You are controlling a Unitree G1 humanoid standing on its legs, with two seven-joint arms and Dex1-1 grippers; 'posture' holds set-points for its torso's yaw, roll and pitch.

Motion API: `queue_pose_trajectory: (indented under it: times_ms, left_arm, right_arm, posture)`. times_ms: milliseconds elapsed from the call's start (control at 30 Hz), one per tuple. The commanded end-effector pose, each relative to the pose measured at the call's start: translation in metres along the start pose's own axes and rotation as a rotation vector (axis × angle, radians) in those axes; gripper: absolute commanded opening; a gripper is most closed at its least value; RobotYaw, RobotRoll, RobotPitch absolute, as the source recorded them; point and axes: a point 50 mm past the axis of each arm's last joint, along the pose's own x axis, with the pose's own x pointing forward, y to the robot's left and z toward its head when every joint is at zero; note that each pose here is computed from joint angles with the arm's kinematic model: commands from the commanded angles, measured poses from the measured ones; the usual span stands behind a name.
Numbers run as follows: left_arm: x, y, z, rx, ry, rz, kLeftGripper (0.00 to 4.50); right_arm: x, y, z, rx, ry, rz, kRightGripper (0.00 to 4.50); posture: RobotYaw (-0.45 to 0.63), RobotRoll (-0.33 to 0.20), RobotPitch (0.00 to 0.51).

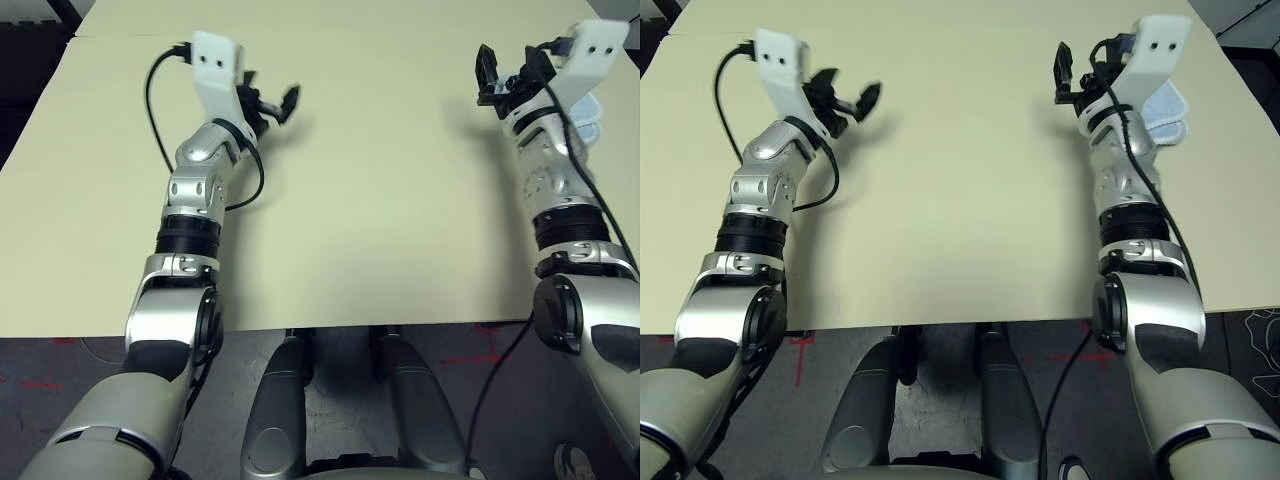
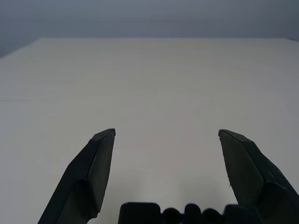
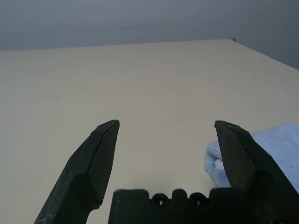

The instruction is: Fold the towel and set it aside.

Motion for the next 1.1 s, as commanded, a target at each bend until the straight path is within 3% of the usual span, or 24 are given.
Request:
queue_pose_trajectory:
  times_ms: [33, 267, 567, 933, 1100]
  left_arm:
    - [-0.007, 0.006, -0.013, 0.082, -0.047, 0.141, 4.50]
    - [-0.020, 0.020, -0.031, 0.149, -0.075, 0.153, 4.50]
    - [-0.025, 0.031, -0.037, 0.156, -0.063, 0.074, 4.50]
    - [-0.030, 0.031, -0.051, 0.107, 0.026, -0.034, 4.50]
    - [-0.036, 0.030, -0.066, 0.111, 0.114, -0.075, 4.50]
  right_arm:
    - [-0.006, 0.001, -0.014, 0.011, 0.010, -0.023, 4.46]
    - [-0.023, -0.002, -0.034, 0.022, 0.017, 0.075, 4.46]
    - [-0.025, -0.010, -0.031, 0.027, 0.014, 0.136, 4.46]
    - [-0.021, -0.007, -0.030, -0.005, 0.027, 0.106, 4.46]
    - [-0.023, -0.007, -0.038, 0.016, 0.065, 0.073, 4.46]
  posture:
    - [0.07, 0.000, 0.248]
    - [0.04, 0.000, 0.245]
    - [0.03, 0.000, 0.247]
    - [0.01, 0.000, 0.252]
    - [0.00, 0.000, 0.219]
